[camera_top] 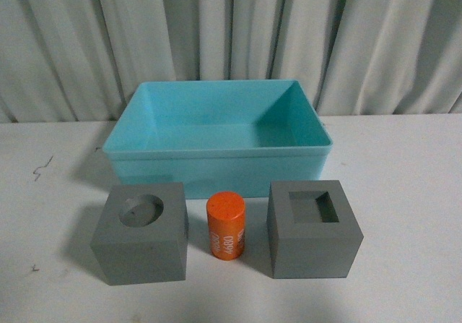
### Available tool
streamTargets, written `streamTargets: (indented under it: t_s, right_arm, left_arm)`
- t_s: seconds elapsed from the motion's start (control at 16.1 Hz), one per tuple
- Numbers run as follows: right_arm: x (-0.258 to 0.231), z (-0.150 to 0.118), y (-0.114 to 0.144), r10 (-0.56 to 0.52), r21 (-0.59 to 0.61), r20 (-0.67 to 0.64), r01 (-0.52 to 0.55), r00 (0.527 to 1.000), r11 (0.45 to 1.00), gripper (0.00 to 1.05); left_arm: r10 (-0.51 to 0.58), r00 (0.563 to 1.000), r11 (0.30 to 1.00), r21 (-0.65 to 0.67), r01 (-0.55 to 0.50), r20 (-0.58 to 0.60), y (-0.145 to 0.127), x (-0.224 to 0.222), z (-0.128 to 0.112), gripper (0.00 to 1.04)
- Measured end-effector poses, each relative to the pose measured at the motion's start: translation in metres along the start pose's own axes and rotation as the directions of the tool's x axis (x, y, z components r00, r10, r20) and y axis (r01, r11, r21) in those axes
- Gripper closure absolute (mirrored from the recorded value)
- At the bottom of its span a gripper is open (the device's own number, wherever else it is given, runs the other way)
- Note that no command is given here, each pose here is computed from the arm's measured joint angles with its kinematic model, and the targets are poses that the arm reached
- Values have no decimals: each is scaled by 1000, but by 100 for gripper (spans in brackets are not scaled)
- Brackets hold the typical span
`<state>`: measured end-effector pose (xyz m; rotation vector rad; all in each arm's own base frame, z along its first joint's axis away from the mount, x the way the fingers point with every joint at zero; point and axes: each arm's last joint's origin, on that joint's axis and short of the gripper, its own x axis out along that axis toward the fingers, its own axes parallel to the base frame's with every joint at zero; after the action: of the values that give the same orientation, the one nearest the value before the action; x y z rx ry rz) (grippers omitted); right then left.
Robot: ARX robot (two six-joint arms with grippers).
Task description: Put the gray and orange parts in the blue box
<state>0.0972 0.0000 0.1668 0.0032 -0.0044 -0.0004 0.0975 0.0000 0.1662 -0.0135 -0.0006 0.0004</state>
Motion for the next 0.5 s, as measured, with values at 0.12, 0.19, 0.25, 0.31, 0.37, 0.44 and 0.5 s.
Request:
streamTargets:
  t_s: [0.12,0.19,0.25,0.31,0.37,0.44,0.5]
  right_arm:
    - [0,0,0,0,0,0,0,1000,1000,6]
    - [0,0,0,0,0,0,0,1000,1000,6]
    - [0,0,0,0,0,0,0,1000,1000,6]
    - [0,0,0,0,0,0,0,1000,1000,6]
    - [0,0,0,0,0,0,0,1000,1000,6]
    - [0,0,0,0,0,0,0,1000,1000,6]
    - [0,0,0,0,0,0,0,1000,1000,6]
  left_arm:
    - [0,1000,1000,0,0,0,0,0,0,7]
    - [0,1000,1000,0,0,0,0,0,0,7]
    - [0,1000,1000,0,0,0,0,0,0,7]
    - [0,1000,1000,0,0,0,0,0,0,7]
    - [0,1000,1000,0,0,0,0,0,0,7]
    - [0,1000,1000,0,0,0,0,0,0,7]
    - [0,1000,1000,0,0,0,0,0,0,7]
